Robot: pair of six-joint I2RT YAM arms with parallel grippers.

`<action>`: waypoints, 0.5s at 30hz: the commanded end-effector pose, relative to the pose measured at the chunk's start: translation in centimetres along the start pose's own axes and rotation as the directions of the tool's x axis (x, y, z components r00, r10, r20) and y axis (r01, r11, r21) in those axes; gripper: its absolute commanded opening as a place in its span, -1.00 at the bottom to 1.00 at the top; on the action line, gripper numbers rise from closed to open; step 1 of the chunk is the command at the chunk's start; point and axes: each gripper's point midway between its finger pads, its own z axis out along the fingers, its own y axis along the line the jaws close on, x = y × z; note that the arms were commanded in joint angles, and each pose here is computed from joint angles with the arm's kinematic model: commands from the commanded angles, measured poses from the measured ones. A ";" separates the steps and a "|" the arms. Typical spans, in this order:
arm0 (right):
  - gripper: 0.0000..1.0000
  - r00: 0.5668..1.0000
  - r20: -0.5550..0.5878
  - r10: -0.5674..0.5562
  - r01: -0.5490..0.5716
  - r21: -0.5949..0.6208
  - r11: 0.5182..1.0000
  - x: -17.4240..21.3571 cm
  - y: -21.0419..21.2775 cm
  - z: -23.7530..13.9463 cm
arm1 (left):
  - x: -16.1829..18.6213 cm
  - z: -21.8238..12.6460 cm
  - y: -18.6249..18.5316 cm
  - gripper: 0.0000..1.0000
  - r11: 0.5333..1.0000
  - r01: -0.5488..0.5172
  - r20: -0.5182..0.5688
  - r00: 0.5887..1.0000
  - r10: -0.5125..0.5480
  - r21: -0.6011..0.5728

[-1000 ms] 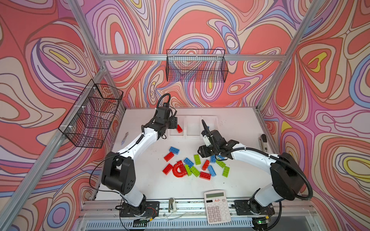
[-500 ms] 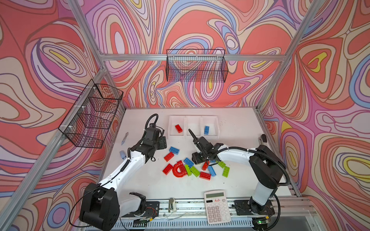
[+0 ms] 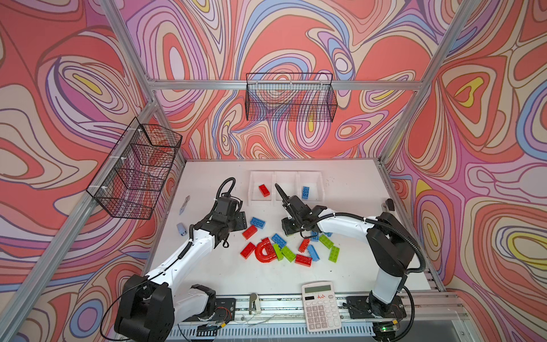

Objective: Sort the legos into containers by color
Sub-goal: 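Grasp a lime-green brick with the right gripper while the left gripper returns to the bricks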

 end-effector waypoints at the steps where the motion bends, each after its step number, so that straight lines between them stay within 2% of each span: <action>1: -0.55 0.996 0.087 0.008 -0.010 0.022 1.000 -4.5 -1.0 -1.6 | 2.4 -0.3 0.6 0.51 1.000 -0.003 -0.058 0.998 0.001 -0.026; 7: -0.47 0.971 0.226 0.074 -0.077 0.000 0.997 -11.9 -3.4 -1.2 | 4.3 -0.2 0.7 0.50 1.000 0.003 -0.070 0.998 -0.005 -0.027; 12: -0.43 0.954 0.263 0.145 -0.139 -0.040 0.989 -15.8 -6.2 2.1 | 5.1 0.6 0.2 0.50 1.000 -0.019 -0.081 0.997 0.019 -0.006; 15: -0.36 0.949 0.278 0.145 -0.138 -0.045 0.989 -17.5 -6.5 3.5 | 5.2 1.0 -0.2 0.49 0.998 -0.060 -0.096 0.994 0.058 -0.014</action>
